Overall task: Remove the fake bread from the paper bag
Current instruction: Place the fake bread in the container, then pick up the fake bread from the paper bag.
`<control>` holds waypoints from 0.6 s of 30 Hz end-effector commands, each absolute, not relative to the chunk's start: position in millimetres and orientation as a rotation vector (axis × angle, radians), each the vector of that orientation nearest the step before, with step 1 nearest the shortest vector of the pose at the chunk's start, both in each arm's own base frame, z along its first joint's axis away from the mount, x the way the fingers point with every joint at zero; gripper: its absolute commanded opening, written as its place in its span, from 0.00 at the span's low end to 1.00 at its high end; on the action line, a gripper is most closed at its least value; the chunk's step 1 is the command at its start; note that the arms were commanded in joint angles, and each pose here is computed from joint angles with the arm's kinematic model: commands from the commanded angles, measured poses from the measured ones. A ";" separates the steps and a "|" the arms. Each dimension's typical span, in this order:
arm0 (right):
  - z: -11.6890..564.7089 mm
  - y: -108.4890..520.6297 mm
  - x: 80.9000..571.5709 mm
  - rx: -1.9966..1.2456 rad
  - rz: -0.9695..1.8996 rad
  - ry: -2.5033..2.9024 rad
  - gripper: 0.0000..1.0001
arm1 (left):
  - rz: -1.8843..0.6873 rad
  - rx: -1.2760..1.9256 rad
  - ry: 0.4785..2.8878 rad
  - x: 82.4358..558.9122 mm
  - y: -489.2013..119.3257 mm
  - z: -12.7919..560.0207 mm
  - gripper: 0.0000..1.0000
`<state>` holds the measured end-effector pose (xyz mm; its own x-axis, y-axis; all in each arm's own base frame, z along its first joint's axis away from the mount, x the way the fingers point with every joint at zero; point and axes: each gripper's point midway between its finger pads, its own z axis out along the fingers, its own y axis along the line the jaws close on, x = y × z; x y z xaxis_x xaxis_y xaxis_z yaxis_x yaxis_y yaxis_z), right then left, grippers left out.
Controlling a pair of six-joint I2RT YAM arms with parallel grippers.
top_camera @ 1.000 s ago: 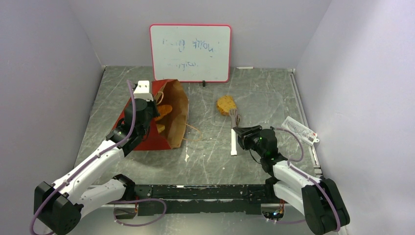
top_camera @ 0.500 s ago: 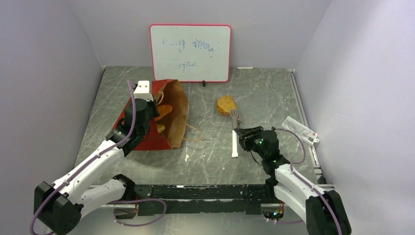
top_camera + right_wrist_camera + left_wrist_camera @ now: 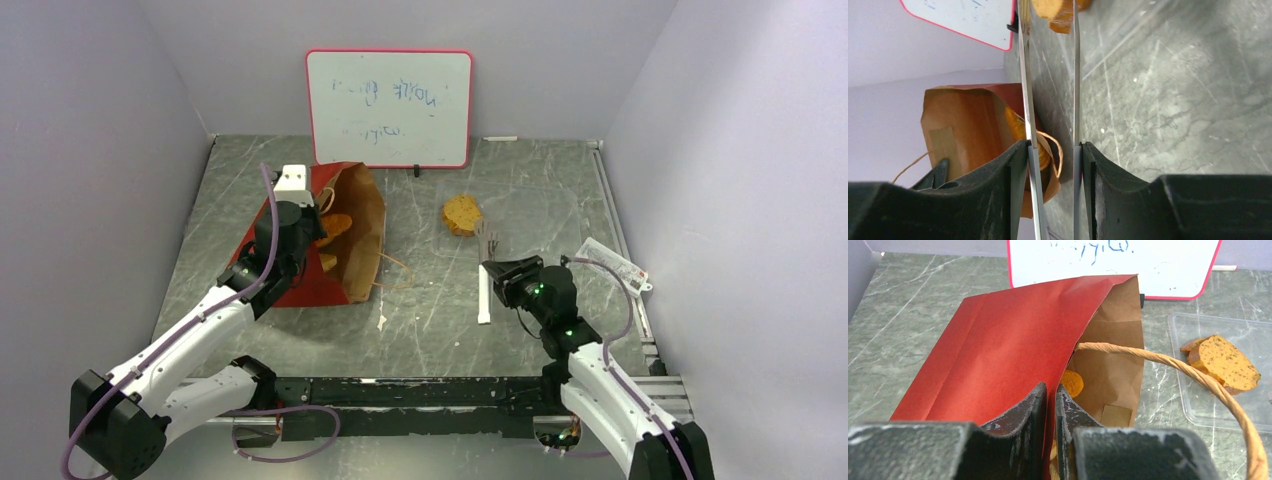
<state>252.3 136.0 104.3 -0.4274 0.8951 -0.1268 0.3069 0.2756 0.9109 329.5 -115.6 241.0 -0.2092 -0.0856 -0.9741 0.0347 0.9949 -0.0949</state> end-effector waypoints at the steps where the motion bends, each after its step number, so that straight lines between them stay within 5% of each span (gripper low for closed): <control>1: 146.6 132.9 260.8 0.966 1.117 1.830 0.41 | -0.117 -0.017 1.750 327.7 -116.8 254.9 0.07; 18: 203.3 229.5 241.7 0.508 1.319 1.993 0.41 | -0.166 0.054 1.762 317.0 -123.5 249.5 0.07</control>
